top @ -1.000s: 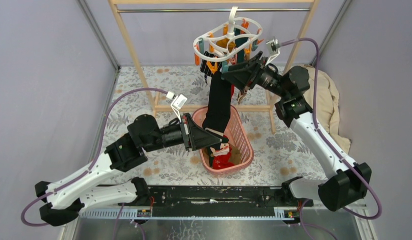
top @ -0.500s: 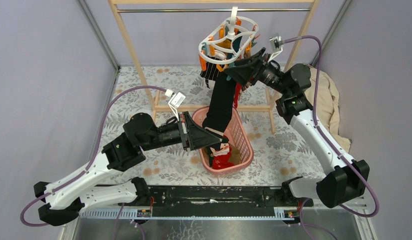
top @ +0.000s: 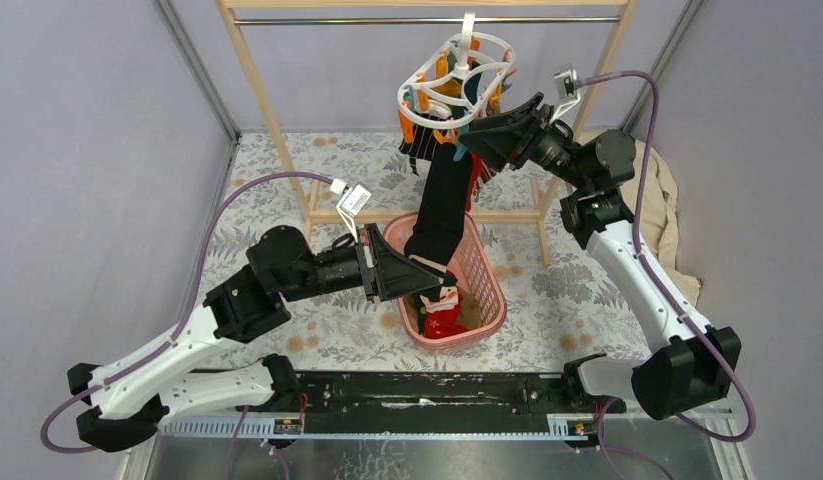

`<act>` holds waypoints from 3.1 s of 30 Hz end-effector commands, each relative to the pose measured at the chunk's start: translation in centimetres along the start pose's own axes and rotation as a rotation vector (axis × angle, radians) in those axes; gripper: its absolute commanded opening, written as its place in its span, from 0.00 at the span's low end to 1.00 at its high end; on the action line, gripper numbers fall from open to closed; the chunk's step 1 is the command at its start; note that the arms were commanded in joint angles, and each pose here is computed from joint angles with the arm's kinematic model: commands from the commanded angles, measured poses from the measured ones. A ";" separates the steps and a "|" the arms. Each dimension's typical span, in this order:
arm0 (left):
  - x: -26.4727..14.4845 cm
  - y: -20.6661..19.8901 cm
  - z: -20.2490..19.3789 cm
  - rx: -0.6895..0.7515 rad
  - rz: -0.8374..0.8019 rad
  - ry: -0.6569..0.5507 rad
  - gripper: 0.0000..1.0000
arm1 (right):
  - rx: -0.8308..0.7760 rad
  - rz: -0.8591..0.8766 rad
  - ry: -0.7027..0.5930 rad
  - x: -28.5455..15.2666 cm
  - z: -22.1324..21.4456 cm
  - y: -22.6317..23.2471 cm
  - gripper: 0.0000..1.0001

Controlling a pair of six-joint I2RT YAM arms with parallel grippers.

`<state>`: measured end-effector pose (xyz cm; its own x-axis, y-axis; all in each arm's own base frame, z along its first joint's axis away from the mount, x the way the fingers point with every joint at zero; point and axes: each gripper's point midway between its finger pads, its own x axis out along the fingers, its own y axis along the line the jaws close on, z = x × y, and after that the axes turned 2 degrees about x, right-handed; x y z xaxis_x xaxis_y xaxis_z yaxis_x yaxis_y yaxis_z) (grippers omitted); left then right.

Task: Remove the socks clipped to the hanger
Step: Remove the sock from the hanger, then place the sock in the bin.

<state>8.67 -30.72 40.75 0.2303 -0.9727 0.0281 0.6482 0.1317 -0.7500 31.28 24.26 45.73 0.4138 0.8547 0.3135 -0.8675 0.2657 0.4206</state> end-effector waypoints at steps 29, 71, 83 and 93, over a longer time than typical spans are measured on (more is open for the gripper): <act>0.0 -1.7 0.1 -0.006 -0.066 0.013 0.06 | 0.001 0.167 0.005 0.4 0.9 2.7 0.70; 1.9 2.3 -3.3 -0.049 -0.026 0.082 0.06 | 0.058 0.099 0.079 -2.0 -1.8 3.8 0.67; 3.9 9.0 -6.5 -0.032 0.146 0.150 0.06 | 0.079 -0.098 0.201 -7.6 -6.6 4.7 0.73; 4.7 17.2 -9.9 0.002 0.445 0.272 0.30 | 0.094 -0.283 0.275 -10.5 -9.7 2.3 0.73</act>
<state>12.38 -35.02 23.89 0.2412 -0.8974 -0.3695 0.5216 0.4410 -0.7304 21.89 20.86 37.08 0.4910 0.8711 0.0090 -0.7338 0.4080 0.5432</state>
